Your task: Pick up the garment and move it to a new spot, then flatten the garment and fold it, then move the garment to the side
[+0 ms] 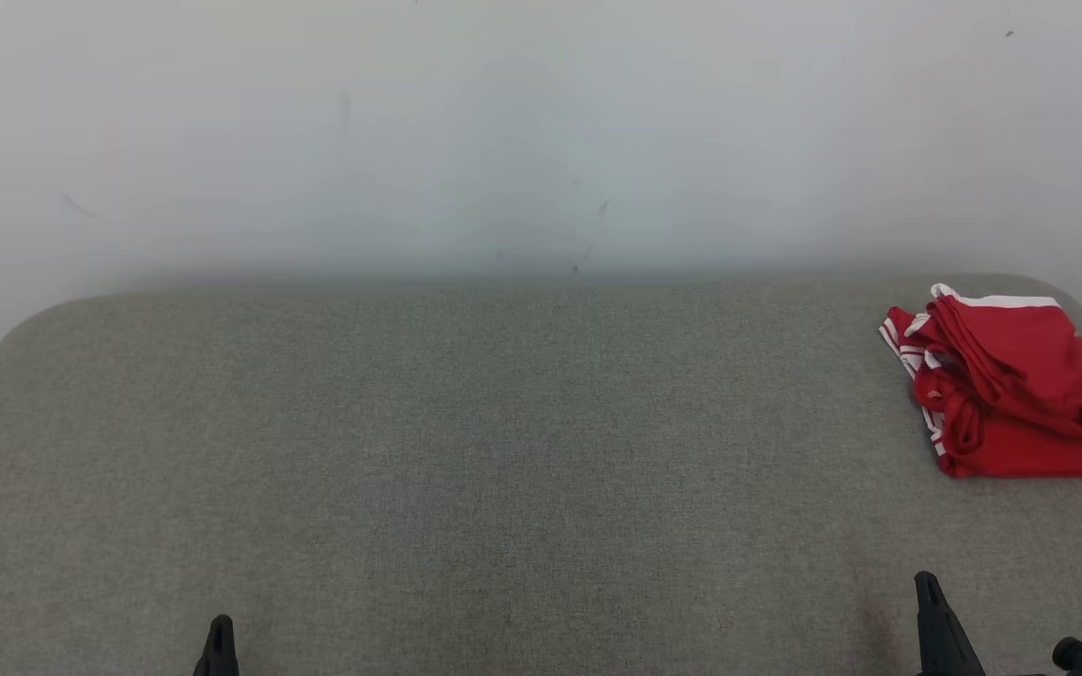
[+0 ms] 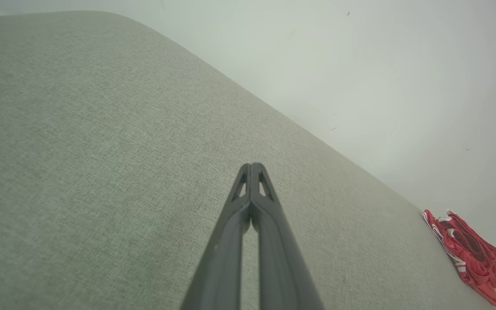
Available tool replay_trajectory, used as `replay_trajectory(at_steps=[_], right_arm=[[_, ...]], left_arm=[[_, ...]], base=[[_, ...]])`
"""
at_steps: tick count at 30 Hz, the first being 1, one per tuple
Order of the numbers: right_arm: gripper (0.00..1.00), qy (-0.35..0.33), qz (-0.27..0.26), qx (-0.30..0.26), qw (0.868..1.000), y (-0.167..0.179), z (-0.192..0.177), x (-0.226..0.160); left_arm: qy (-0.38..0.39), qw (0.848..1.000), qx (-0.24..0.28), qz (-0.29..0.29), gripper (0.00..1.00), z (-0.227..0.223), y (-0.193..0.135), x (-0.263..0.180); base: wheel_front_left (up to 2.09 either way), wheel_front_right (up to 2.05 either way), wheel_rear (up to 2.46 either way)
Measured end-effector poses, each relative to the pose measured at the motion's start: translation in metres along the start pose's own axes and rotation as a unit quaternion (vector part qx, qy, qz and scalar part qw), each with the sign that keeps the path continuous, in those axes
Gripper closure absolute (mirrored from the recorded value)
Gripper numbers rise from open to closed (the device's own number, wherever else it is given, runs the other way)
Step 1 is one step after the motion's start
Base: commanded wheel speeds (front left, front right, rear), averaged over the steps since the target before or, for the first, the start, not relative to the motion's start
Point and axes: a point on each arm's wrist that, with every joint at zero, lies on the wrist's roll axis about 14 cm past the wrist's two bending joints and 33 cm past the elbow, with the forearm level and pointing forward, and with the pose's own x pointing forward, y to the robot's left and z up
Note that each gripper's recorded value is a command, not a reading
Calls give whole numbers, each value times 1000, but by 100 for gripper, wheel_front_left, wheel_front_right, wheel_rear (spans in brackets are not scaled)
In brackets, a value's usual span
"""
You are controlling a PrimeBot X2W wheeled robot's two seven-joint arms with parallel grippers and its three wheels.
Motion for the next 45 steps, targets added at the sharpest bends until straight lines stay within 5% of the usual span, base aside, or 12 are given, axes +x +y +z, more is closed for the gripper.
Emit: replay_trajectory(at_steps=[20,45], right_arm=[[100,-7,-9,130,991,-6,16,10],[100,-14,-1,267,964,-9,31,19]], left_arm=[[4,990,-141,-10,100,0,-15,14],[11,959,-283,-27,100,2,-32,29]], base=[[0,0,0],[0,0,0]])
